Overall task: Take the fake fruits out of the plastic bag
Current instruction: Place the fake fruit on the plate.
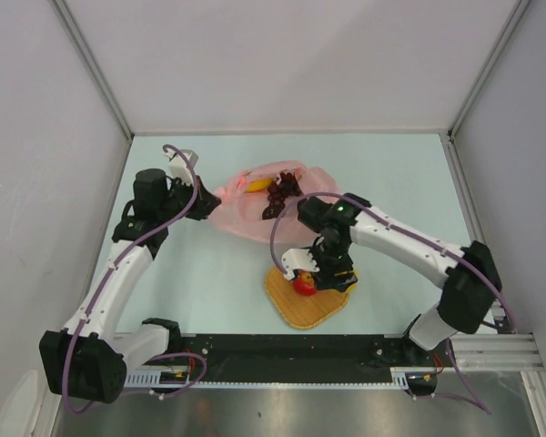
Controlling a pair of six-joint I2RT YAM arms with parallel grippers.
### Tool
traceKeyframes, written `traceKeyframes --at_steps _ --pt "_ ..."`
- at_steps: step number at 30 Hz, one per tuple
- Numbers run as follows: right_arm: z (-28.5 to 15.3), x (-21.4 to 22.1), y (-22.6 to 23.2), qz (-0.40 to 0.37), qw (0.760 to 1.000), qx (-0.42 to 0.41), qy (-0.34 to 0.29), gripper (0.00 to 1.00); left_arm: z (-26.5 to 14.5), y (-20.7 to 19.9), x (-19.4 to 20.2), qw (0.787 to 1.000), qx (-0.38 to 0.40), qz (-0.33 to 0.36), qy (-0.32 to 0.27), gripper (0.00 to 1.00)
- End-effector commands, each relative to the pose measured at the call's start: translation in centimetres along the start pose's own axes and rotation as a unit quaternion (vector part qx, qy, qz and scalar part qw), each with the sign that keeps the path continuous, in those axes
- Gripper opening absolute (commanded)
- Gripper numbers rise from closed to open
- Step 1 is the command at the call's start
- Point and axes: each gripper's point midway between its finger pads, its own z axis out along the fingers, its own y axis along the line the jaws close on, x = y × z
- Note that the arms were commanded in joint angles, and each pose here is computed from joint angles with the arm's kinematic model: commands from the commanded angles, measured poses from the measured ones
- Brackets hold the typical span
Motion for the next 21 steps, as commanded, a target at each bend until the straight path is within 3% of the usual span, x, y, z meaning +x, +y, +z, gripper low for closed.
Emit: traceKeyframes --at_steps 1,8,18,21 --pt "1.5 2.5 1.1 0.01 0.994 -0.05 0.094 0.34 -1.1 -0.9 -2.0 0.999 0.01 0.017 -0.034 0.02" --pt "3.7 3.4 -0.2 0.042 0.988 -0.056 0.136 0.35 -1.5 -0.7 -1.7 0.999 0.007 0.015 -0.038 0.02" --pt "5.8 2.0 -1.1 0.051 0.991 -0.059 0.107 0.37 -1.3 -0.7 -1.5 0.999 0.012 0.008 -0.035 0.02" --pt "6.1 1.8 -1.4 0.05 0.992 -0.057 0.103 0.45 -1.2 -0.8 -1.5 0.999 0.016 0.007 -0.035 0.02"
